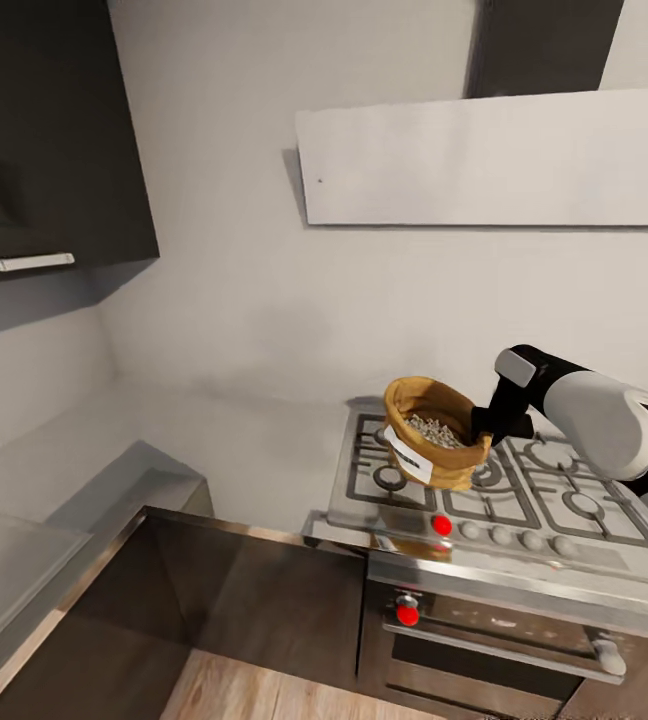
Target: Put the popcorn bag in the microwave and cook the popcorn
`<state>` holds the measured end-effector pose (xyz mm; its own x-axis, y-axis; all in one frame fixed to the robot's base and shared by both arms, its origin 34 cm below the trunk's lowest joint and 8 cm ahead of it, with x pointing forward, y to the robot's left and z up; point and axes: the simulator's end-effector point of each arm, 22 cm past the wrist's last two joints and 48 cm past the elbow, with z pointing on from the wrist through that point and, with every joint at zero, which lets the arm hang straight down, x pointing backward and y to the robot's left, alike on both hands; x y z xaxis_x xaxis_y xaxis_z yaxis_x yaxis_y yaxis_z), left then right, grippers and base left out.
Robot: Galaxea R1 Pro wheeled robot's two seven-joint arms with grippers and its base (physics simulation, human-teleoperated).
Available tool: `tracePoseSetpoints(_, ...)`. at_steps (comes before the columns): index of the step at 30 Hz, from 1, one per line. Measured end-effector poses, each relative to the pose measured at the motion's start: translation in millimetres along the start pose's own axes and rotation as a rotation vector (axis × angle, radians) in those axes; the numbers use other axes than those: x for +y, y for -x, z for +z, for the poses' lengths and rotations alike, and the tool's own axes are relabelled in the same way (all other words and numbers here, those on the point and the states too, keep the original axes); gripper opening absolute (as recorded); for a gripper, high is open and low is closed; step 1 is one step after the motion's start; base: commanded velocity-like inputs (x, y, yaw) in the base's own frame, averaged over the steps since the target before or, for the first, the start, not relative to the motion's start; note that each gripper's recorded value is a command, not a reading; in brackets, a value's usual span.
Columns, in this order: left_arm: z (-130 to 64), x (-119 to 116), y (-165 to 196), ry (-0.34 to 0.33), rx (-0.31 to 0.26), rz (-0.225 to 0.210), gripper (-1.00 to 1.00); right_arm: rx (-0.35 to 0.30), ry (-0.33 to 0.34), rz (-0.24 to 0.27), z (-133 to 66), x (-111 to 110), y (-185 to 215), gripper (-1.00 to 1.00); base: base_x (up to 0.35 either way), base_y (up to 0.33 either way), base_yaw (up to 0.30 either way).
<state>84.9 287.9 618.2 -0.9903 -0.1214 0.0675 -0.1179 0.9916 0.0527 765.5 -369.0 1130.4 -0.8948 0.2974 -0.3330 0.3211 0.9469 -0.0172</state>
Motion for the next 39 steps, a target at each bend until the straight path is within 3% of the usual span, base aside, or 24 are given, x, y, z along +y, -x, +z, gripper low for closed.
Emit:
tracePoseSetpoints(18, -0.1, -1.3, 8.6, -0.002, -0.022, -0.001, 1.0, -0.021, 0.006, 0.004, -14.5, -2.1, 2.5, -1.0, -0.013, 0.0, -0.157)
tracePoseSetpoints(30, 0.0, -0.8, 9.1, -0.001, -0.023, -0.001, 1.0, -0.02, 0.006, 0.004, -13.5, -2.2, 2.1, -1.0, -0.284, 0.008, -0.005)
tracePoseSetpoints(39, -0.1, -0.8, 9.2, -0.001, -0.024, -0.001, 1.0, -0.02, 0.006, 0.005, -14.0, -3.1, 1.9, -1.0, -0.104, 0.059, -0.26)
